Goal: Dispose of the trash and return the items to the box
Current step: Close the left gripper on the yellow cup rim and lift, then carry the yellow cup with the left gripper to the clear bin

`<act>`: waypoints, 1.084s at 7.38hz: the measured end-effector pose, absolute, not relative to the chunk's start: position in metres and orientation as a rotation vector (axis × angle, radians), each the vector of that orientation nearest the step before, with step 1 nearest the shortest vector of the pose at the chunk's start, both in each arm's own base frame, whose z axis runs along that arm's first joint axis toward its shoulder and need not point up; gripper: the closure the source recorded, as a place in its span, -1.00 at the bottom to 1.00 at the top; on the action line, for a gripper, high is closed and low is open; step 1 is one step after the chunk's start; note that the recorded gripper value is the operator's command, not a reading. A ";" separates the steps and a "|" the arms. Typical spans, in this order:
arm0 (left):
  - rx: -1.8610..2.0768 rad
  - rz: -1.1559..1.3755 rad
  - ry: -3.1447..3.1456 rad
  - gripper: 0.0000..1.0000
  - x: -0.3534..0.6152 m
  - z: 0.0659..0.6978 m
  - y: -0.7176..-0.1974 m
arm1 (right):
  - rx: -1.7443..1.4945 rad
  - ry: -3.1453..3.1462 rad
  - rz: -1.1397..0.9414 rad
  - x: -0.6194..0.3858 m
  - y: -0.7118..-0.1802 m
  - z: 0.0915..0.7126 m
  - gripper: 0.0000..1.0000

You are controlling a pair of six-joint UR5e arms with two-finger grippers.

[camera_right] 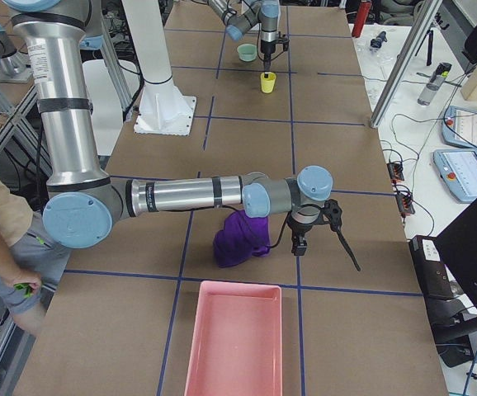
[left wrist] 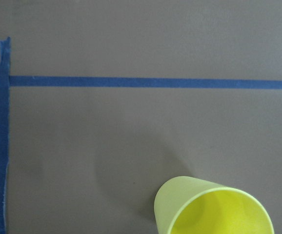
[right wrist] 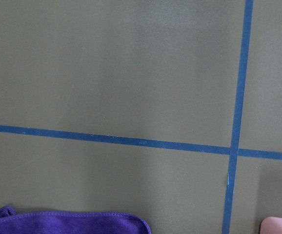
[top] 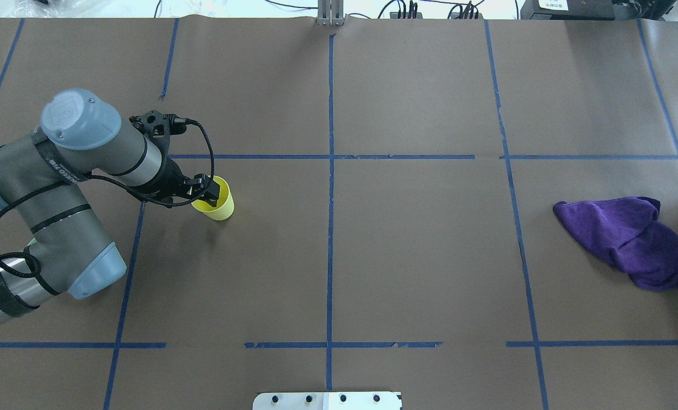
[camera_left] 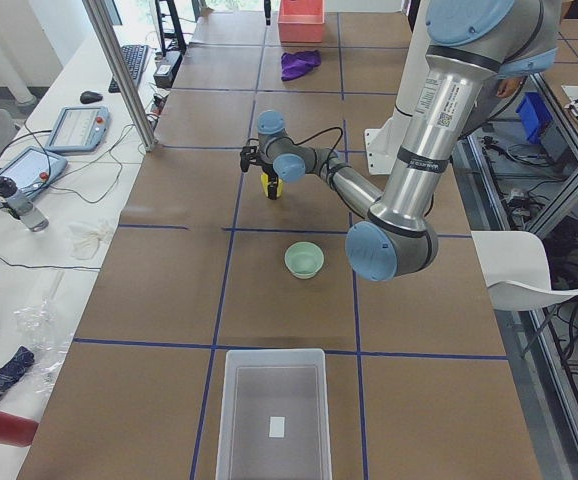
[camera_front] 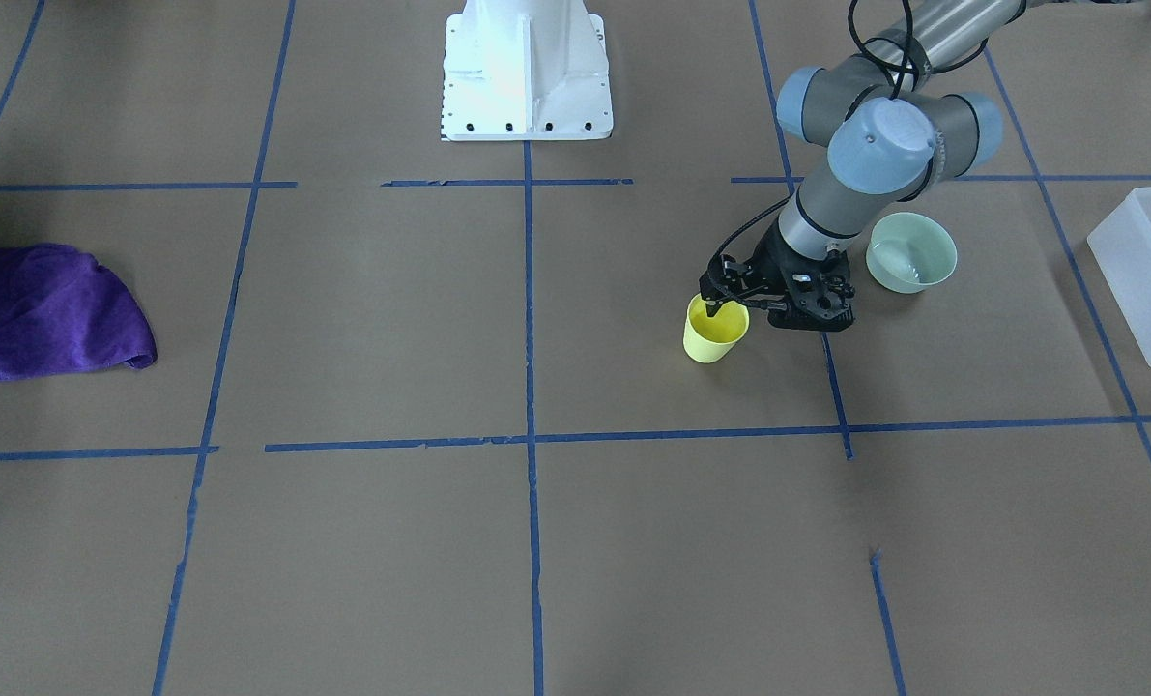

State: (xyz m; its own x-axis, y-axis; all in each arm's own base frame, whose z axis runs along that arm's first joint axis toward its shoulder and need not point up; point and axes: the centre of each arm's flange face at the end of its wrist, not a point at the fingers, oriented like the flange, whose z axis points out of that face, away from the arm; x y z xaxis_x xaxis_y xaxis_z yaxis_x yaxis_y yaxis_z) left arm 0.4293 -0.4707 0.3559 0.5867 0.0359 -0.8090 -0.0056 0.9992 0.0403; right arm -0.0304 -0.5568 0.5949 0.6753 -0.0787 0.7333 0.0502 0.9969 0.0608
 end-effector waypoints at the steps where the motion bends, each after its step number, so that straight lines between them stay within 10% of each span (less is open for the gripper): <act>1: 0.025 0.036 0.940 0.57 0.437 0.358 -0.465 | 0.036 -0.826 -0.072 -0.030 -0.557 0.595 -1.00; 2: 0.021 0.041 0.938 1.00 0.440 0.359 -0.463 | 0.035 -0.827 -0.072 -0.030 -0.556 0.595 -1.00; 8: 0.052 0.025 0.991 1.00 0.424 0.323 -0.465 | 0.035 -0.833 -0.076 -0.032 -0.555 0.595 -1.00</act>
State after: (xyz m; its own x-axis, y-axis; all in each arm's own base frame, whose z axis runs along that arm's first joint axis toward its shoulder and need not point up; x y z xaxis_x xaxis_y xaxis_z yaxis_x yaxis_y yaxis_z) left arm 0.4245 -0.4650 0.3229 0.5478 0.0451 -0.8354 0.0025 0.9985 0.0555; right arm -0.0318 -0.5545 0.5948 0.6701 -0.0806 0.7378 0.0534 0.9967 0.0603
